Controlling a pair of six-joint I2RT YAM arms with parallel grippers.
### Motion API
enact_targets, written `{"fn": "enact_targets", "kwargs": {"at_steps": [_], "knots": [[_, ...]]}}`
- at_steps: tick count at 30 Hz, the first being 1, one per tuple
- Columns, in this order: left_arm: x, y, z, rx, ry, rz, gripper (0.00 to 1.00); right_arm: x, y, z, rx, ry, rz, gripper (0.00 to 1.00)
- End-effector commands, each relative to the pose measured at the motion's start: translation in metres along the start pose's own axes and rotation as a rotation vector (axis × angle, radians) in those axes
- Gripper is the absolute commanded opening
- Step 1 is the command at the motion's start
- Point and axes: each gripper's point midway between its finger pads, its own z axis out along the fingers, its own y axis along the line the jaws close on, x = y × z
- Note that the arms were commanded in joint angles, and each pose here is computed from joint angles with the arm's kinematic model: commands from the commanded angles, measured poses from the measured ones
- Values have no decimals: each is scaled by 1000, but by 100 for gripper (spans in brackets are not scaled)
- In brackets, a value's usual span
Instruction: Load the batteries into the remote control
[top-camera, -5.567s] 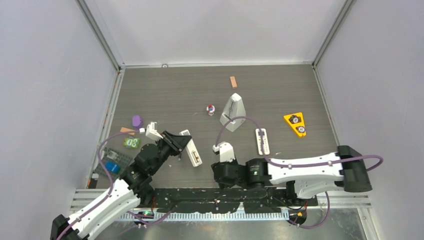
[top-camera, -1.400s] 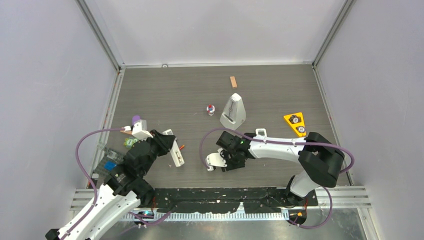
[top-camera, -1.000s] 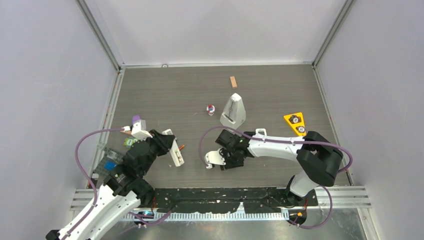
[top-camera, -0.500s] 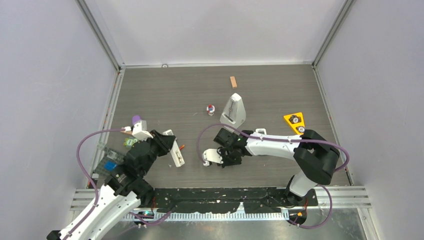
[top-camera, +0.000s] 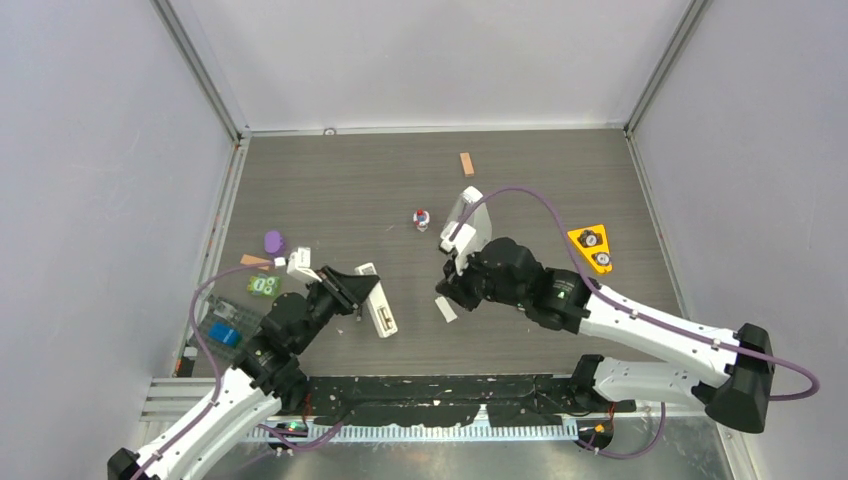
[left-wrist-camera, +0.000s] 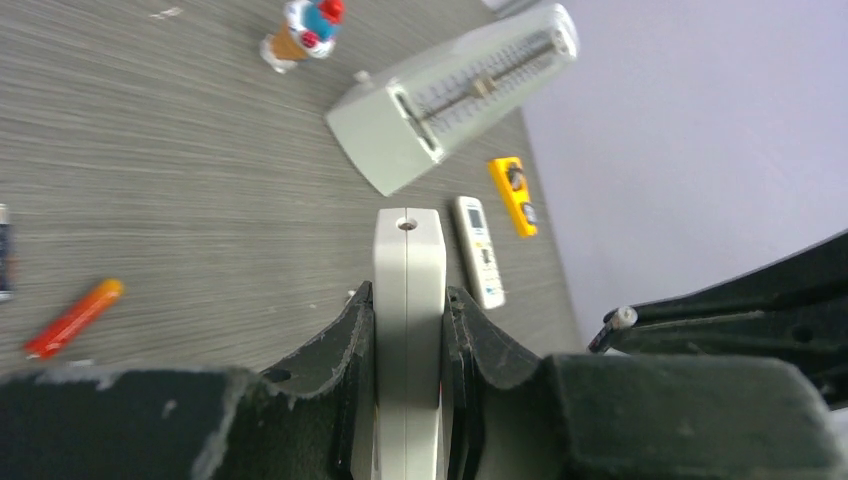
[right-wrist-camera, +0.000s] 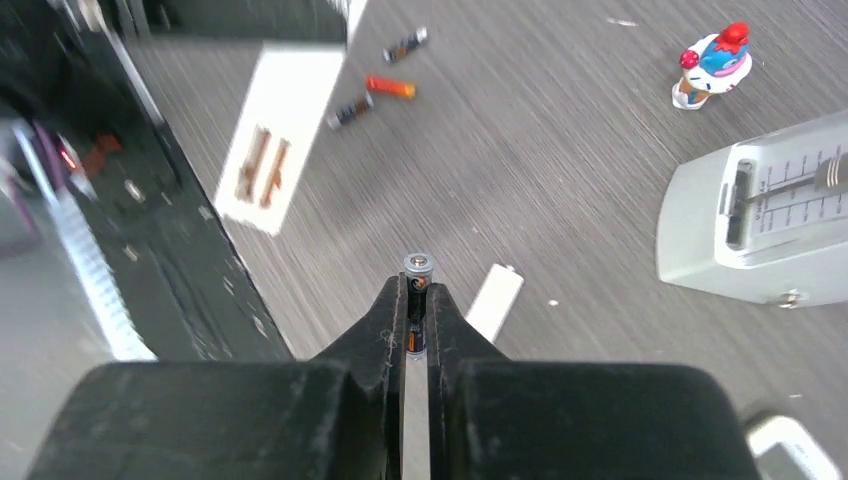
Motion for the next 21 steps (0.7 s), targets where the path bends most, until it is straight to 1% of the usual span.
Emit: {"fn": "enact_targets", "kwargs": {"at_steps": [1,2,3,4,7,8,13,21], "knots": [[-19,-66,-6,340,-66,-184,0,-44,15,-7,70,-213,401,5],[-19,-68,-6,357,-67,-216,0,-53,15,-9,87,-259,424,5],[-15,-73,-8,384,-43,-238,0,-58,27,-10,61,-275,442,5],[-12,-75,-9,398,-26,-261,0,-65,29,-10,69,-301,453,5],[-11,-83,-12,448,-5,-326,0,-73,49,1,54,-288,471,5],[-11,-85,-12,461,1,-343,0,-73,49,8,83,-275,472,5],[-8,-88,-15,485,27,-397,0,-73,76,24,65,-258,482,5],[-8,-87,-19,498,31,-436,0,-69,84,35,108,-243,487,5]]}}
